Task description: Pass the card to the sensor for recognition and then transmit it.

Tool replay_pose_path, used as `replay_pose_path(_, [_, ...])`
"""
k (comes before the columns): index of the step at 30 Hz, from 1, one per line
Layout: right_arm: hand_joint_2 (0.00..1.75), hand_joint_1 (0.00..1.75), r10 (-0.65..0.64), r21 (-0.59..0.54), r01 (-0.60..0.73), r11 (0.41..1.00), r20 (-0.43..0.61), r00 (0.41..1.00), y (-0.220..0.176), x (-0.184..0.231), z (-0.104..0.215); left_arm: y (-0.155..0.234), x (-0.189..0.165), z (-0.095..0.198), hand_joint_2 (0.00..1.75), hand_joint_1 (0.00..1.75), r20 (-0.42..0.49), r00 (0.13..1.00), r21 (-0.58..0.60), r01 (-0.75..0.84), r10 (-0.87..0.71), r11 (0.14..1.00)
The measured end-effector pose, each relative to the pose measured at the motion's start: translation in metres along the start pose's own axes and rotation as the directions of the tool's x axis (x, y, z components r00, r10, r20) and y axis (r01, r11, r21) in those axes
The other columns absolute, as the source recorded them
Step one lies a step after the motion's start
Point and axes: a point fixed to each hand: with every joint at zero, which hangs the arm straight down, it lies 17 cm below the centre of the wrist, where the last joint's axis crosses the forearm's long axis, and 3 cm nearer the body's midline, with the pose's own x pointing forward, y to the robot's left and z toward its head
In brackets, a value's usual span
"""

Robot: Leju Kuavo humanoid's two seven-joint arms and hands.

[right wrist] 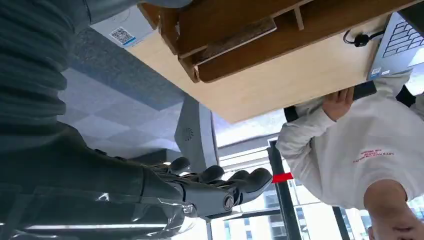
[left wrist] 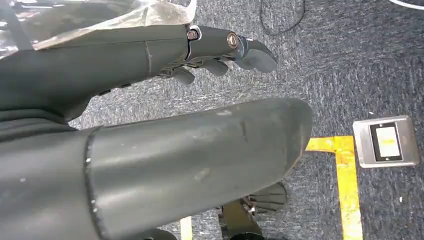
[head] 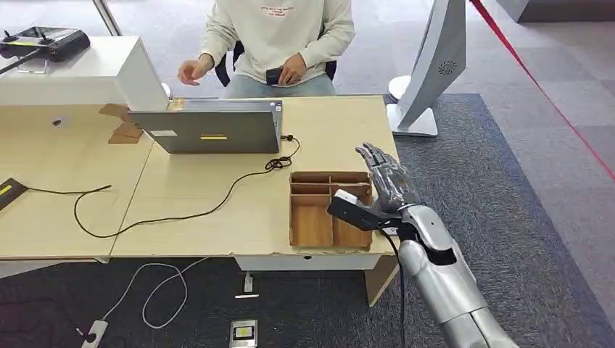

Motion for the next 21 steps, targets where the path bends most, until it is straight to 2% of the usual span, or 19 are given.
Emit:
replay_pose_path(10, [1.75, 0.0, -0.009, -0.024, 0.009, 1.0, 0.002, 1.0, -0.003, 0.004, -0.002, 0.0, 0.0, 0.0, 0.0, 0.0, 0.002, 1.0, 0.0, 0.003, -0.003, 1.0])
replay_pose_path(16, [1.75, 0.0, 0.005, -0.142, -0.006, 0.99, -0.002, 1.0, -0.022, 0.007, -0.01, 0.0, 0.004, 0.0, 0.0, 0.0, 0.022, 1.0, 0.0, 0.021, -0.021, 1.0])
replay_pose_path(21, [1.75, 0.0, 0.001, -0.167, -0.002, 0.986, -0.006, 1.0, -0.023, 0.008, -0.013, 0.001, 0.006, 0.0, 0.0, 0.0, 0.033, 0.999, 0.006, 0.03, -0.03, 1.0])
